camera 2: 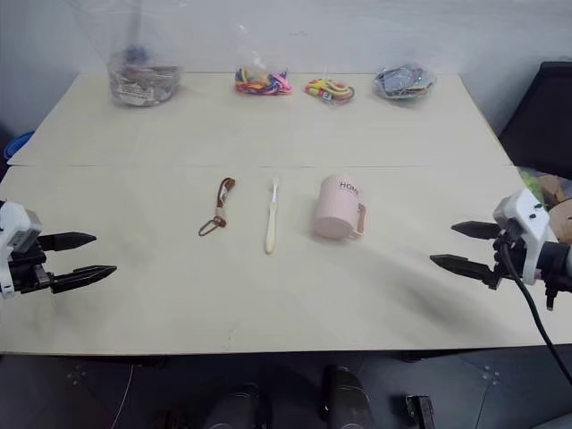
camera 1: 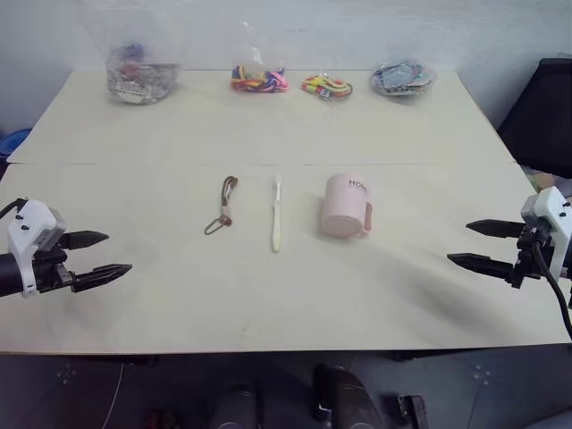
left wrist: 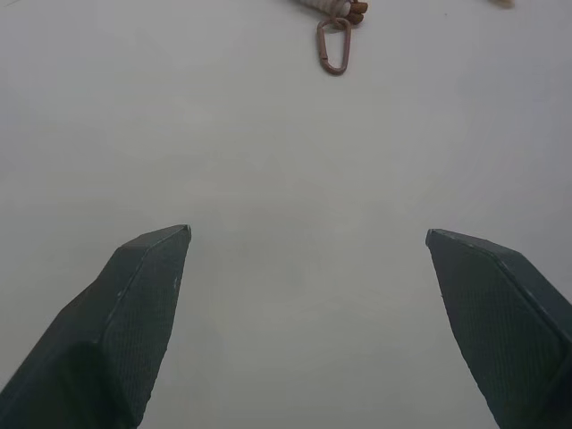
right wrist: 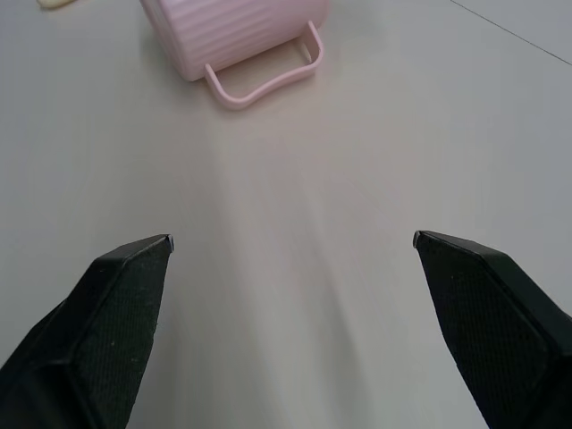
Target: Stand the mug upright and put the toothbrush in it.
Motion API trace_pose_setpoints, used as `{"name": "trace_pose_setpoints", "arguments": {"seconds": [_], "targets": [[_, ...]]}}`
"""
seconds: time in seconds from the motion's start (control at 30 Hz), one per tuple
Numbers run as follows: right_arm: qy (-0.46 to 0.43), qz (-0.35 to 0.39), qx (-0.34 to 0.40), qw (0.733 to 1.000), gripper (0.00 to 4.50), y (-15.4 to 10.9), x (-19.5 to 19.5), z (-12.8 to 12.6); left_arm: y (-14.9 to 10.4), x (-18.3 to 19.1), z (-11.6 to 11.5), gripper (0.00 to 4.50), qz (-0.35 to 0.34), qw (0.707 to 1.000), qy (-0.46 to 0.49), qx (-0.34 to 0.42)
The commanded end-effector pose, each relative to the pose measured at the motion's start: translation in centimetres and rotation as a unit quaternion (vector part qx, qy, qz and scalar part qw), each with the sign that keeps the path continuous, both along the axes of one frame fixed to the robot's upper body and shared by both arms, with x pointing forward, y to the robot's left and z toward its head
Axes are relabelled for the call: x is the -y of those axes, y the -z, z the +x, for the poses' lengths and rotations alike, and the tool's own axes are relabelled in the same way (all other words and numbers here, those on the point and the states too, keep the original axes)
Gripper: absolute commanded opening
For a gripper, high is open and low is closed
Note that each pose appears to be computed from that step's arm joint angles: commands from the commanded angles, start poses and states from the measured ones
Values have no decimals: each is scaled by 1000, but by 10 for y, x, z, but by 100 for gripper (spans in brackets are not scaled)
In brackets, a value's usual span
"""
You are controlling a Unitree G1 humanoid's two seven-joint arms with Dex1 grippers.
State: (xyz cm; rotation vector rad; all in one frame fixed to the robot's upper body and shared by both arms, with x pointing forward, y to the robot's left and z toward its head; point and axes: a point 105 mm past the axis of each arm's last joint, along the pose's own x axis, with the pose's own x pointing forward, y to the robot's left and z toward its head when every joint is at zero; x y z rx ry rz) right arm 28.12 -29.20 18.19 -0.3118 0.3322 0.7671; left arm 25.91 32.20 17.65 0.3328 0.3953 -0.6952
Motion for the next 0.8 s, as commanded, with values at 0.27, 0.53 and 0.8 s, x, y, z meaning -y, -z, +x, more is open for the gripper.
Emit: {"name": "trace_pose_setpoints", "arguments": {"seconds": [0.27, 0.53, 0.8], "targets": [[20, -19, 37, 999, 450, -11, 0, 4, 1, -9, 7, 448, 50, 998, -21, 28], [14, -10, 36, 999, 450, -13, -5, 3, -5, 1, 16, 448, 9, 999, -19, 39], [14, 10, 24, 1000, 450, -12, -10, 1, -1, 0, 17, 448, 13, 999, -30, 29]]}}
